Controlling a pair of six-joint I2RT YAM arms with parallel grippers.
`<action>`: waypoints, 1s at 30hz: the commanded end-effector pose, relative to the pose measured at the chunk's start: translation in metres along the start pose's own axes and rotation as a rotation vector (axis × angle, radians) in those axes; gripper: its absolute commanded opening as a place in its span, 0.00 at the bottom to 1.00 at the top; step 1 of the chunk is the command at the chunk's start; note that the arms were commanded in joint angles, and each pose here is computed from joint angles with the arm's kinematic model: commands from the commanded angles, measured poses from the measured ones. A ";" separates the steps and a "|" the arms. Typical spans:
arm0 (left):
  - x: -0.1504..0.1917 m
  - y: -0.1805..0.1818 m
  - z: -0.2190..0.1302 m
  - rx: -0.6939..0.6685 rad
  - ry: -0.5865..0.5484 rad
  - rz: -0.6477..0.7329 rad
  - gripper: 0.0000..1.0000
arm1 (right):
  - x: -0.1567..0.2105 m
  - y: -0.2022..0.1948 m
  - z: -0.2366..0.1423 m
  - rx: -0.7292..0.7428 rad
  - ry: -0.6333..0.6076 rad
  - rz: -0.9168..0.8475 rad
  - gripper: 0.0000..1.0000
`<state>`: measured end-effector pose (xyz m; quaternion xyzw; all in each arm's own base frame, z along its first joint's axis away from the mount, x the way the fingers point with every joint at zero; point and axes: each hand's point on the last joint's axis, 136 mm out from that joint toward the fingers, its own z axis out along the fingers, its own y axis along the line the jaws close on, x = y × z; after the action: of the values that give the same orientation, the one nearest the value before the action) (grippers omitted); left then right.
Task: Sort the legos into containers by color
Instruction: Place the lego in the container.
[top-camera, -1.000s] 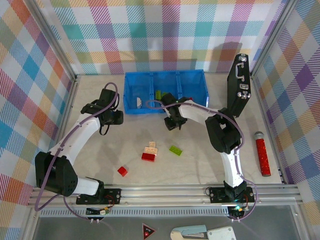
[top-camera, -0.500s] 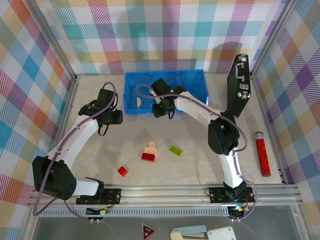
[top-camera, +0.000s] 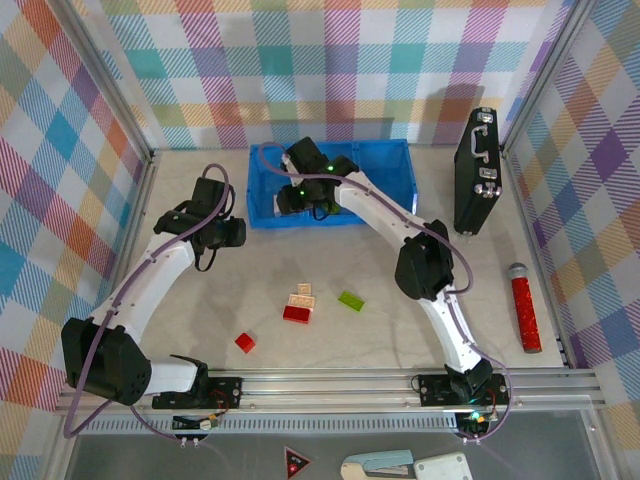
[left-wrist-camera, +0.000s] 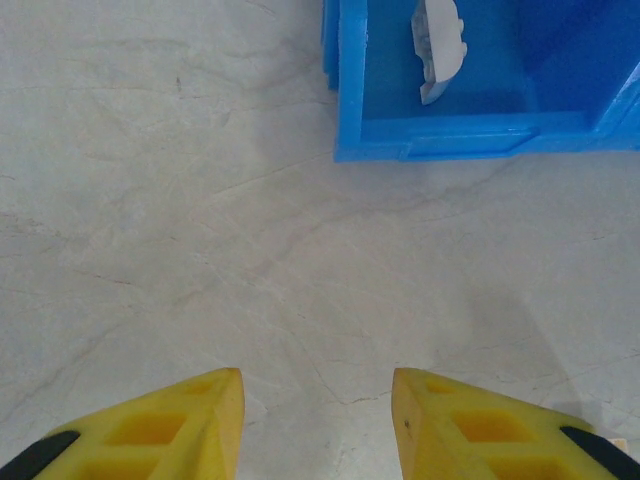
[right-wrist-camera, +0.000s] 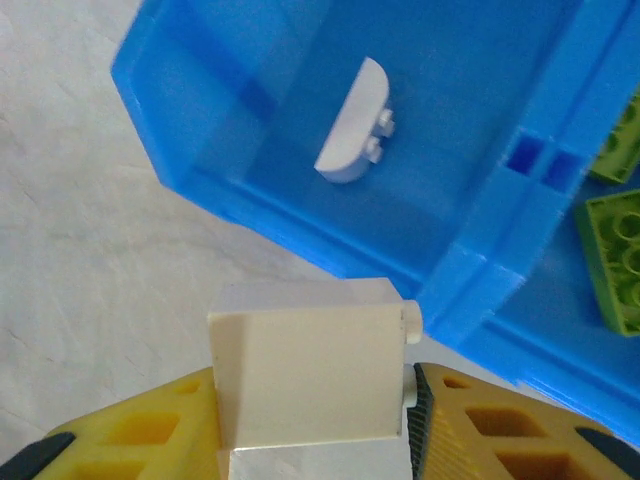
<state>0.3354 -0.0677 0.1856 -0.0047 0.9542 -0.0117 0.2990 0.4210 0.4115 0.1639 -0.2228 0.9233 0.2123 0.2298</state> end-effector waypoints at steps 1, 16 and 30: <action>-0.001 0.004 -0.006 0.007 -0.020 -0.007 0.43 | -0.014 0.023 0.004 -0.097 -0.035 0.088 0.44; -0.002 0.005 -0.007 0.004 -0.027 -0.010 0.43 | -0.032 0.036 0.056 -0.175 -0.088 0.271 0.43; -0.002 0.002 -0.005 0.013 -0.021 -0.008 0.44 | -0.037 0.033 0.089 -0.195 -0.118 0.321 0.46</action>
<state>0.3344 -0.0681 0.1883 -0.0046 0.9529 -0.0146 0.3028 0.4596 0.4822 0.1123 -0.0834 0.9169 0.3273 0.2124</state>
